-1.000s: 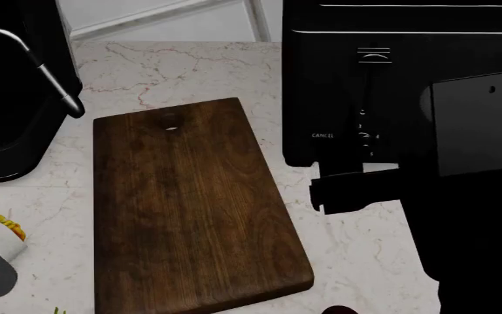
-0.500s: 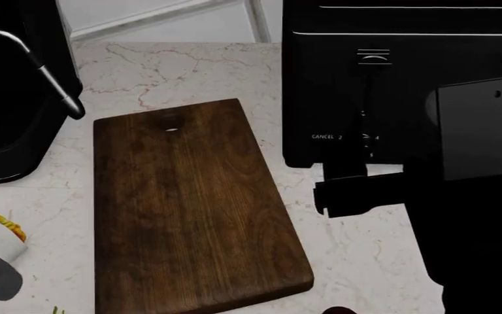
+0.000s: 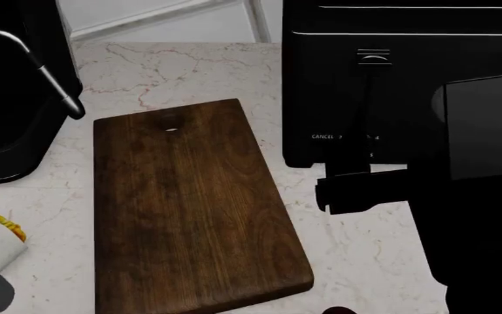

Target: Clear the non-vegetable object off the cutting board and place the vegetables onto it.

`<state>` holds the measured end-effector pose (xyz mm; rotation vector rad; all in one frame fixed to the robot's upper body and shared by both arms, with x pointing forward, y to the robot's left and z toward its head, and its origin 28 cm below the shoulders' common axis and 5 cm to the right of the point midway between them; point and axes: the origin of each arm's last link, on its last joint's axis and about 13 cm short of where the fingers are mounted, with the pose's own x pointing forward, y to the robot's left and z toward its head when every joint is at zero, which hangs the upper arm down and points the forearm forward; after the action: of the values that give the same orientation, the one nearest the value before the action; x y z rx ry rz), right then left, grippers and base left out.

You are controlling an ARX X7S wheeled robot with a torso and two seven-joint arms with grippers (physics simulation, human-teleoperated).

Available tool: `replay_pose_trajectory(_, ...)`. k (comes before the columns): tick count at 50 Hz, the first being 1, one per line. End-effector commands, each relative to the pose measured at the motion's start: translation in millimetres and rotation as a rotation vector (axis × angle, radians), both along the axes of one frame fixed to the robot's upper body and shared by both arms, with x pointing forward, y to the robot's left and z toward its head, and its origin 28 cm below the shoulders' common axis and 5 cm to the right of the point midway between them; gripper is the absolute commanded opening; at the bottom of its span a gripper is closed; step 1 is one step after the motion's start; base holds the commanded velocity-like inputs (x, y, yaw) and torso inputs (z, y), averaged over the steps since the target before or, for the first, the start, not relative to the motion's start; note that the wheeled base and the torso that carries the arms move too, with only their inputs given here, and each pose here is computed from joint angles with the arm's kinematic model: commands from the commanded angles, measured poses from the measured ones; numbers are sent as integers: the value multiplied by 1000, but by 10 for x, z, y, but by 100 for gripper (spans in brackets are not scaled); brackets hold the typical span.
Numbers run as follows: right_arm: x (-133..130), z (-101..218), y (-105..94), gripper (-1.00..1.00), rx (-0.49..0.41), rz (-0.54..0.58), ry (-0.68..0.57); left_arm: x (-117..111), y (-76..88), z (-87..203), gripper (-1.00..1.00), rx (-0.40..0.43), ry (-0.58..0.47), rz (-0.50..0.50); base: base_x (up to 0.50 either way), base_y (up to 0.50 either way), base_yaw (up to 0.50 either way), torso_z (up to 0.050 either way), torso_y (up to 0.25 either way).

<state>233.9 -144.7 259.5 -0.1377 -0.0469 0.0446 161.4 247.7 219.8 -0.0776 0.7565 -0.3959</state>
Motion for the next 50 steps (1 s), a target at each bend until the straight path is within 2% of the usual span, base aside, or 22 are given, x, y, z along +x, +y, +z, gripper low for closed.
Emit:
replay_pose_trajectory(1, -26, 28, 2, 100, 1, -1, -9, -24, -11, 185, -100, 43, -52, -24, 0, 0, 0, 0, 0)
replay_pose_trajectory(11, -22, 51, 8, 100, -5, 0, -8, 110, -23, 461, -100, 74, -178, -56, 0, 0, 0, 0, 0)
replay_pose_trajectory(25, -6, 24, 10, 100, -4, 1, -2, 341, -28, 651, -100, 80, -285, -54, 0, 0, 0, 0, 0)
replay_pose_trajectory(36, 30, 8, 27, 100, -9, 7, 6, 610, -6, 595, -100, 74, -306, -29, 0, 0, 0, 0, 0)
replay_pose_trajectory(44, 48, -4, 28, 100, -12, 6, 12, 869, -84, 647, -100, 75, -331, -80, 0, 0, 0, 0, 0)
replay_pose_trajectory(50, 50, -4, 27, 100, -12, 5, 12, 880, -86, 649, -100, 73, -334, -82, 0, 0, 0, 0, 0)
